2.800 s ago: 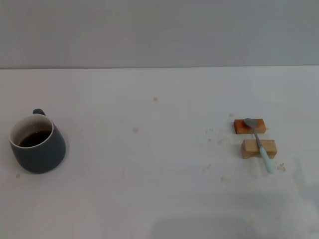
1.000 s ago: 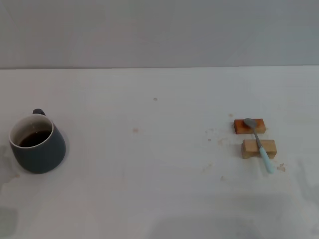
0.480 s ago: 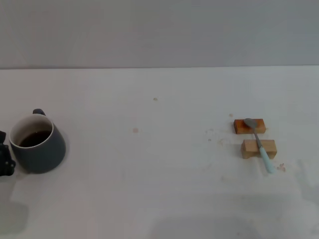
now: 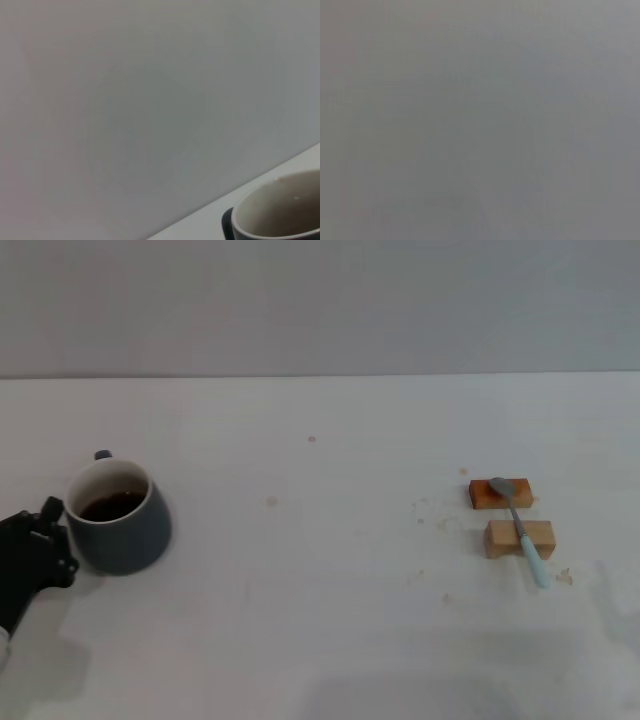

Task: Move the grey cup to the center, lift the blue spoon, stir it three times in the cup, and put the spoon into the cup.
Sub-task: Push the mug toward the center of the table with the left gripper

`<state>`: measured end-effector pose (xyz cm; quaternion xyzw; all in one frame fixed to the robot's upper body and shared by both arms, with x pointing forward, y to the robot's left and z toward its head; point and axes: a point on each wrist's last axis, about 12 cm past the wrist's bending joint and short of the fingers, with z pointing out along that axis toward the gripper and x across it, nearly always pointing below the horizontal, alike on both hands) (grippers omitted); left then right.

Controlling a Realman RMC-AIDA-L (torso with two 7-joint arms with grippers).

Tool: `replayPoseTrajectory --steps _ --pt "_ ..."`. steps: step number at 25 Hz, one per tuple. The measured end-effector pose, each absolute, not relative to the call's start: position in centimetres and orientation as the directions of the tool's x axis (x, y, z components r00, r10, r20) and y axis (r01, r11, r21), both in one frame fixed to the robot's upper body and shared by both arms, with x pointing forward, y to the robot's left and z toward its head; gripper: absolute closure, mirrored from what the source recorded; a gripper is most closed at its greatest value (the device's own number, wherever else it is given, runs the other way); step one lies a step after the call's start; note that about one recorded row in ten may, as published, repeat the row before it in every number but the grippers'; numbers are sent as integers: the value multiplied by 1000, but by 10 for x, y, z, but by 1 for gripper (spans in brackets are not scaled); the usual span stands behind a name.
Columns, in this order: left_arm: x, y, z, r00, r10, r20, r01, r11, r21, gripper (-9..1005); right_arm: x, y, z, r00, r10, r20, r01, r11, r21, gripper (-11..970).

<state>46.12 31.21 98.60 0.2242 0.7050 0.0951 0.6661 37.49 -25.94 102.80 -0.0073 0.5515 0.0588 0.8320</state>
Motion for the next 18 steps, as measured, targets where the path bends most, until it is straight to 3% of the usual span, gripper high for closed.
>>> replayPoseTrajectory --steps 10,18 --pt "460 298 986 15 427 -904 245 875 417 998 374 -258 1029 387 97 -917 -112 992 58 241" --pt "463 305 985 -5 448 -894 235 870 434 998 374 -258 1029 388 97 -916 -115 992 56 240"
